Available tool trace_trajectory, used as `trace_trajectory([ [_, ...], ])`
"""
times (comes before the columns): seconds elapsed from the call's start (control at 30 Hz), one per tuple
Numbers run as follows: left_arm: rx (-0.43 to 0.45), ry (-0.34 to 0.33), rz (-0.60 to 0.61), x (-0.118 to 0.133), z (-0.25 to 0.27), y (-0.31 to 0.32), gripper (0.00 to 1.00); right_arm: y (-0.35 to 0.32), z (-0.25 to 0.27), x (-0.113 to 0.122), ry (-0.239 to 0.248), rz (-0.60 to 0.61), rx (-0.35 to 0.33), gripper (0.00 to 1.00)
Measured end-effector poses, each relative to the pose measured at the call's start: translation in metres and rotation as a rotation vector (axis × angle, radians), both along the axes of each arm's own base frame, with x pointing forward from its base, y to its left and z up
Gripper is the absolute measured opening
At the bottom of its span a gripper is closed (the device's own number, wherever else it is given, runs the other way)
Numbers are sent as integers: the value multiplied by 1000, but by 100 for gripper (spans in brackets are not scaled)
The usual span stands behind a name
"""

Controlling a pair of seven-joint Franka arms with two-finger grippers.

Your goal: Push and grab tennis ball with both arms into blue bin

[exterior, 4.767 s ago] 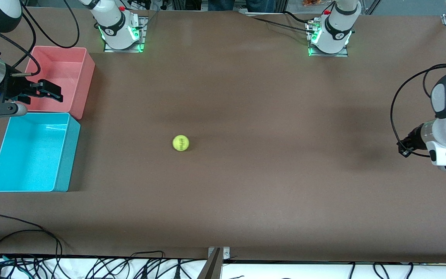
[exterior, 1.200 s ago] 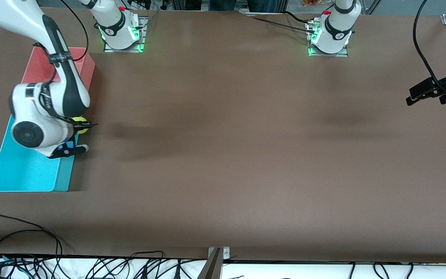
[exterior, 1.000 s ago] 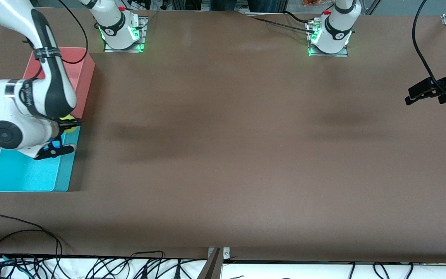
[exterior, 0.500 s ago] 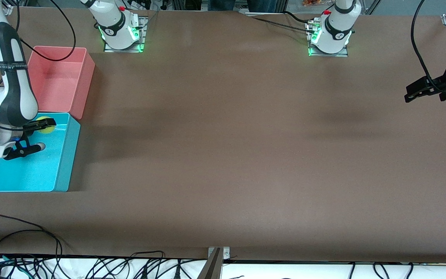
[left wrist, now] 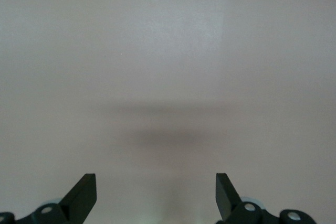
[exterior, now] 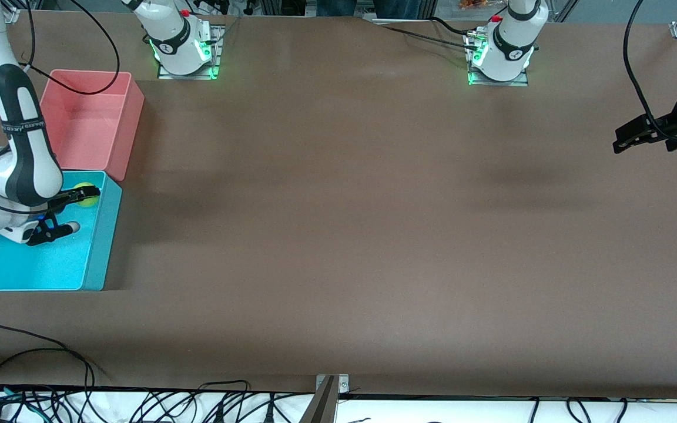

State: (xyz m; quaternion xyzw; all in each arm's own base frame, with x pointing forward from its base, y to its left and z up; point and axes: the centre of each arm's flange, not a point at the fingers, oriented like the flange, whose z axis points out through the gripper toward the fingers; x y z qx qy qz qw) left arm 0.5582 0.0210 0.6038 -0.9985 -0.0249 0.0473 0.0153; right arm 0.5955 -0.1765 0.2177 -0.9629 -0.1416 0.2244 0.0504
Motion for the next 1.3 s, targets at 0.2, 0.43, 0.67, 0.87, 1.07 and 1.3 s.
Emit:
trace_trajectory([
  [0.2,0,1,0,0,0,0,100,-1,-7,0,1,0,5,78],
  [0.43,0,1,0,0,0,0,100,-1,-2,3,-9,1,4,100],
  [0.67,0,1,0,0,0,0,100,-1,18,6,2,0,8,100],
  [0.87,0,2,0,0,0,0,100,-1,73,18,16,-1,11,100],
  [1.07,0,2,0,0,0,0,100,5,135,23,47,-1,20,100],
  [1.3,0,2,0,0,0,0,100,35,195,31,2,32,23,100],
])
